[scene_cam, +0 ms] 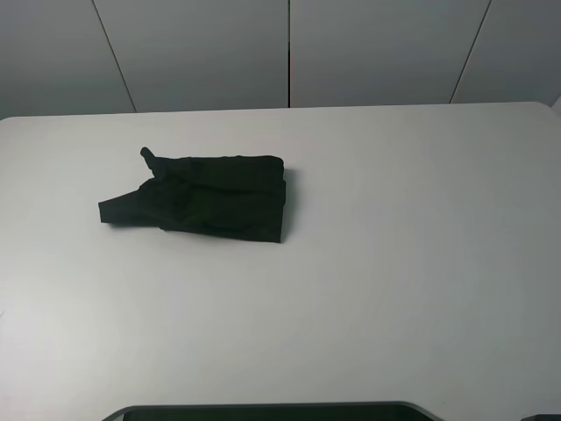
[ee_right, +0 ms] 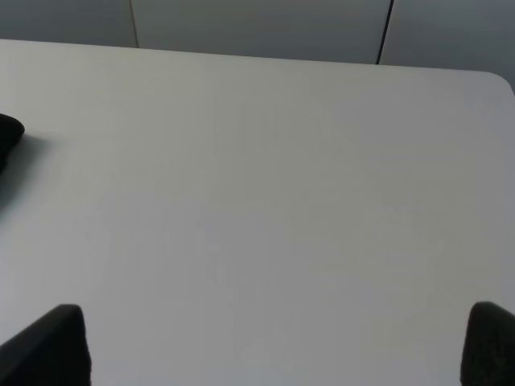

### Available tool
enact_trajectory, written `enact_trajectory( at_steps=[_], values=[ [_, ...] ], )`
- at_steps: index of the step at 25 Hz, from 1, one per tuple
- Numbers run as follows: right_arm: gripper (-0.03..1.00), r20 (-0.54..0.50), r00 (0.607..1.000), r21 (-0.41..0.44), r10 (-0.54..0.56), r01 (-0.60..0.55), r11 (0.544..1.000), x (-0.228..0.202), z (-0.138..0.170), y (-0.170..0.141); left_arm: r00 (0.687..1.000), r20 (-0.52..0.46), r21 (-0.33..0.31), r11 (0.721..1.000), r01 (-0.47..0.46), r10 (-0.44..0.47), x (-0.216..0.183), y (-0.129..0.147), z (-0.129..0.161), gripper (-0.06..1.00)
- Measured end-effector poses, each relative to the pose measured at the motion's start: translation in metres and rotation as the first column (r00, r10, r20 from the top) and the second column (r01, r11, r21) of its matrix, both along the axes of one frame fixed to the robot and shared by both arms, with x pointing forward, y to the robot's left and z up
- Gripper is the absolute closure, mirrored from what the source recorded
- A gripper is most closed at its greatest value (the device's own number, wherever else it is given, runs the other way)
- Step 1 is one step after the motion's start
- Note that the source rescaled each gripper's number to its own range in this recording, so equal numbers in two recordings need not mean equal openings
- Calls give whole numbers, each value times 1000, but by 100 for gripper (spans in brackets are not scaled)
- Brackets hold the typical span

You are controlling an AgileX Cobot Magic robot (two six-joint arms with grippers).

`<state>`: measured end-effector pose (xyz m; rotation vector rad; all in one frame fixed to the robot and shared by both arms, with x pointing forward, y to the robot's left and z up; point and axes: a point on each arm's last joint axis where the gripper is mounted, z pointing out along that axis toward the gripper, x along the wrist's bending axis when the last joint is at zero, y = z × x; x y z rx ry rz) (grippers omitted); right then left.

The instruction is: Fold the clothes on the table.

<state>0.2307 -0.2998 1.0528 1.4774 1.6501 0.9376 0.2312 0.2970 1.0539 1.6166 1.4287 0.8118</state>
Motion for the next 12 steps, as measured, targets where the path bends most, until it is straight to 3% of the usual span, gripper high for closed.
enact_trajectory(
  at_steps=[12],
  values=[
    [-3,-1,1000,11,-6,6,1000,0,0,0,1000,0,1,1000,-2,2,0,0,0,-6]
  ],
)
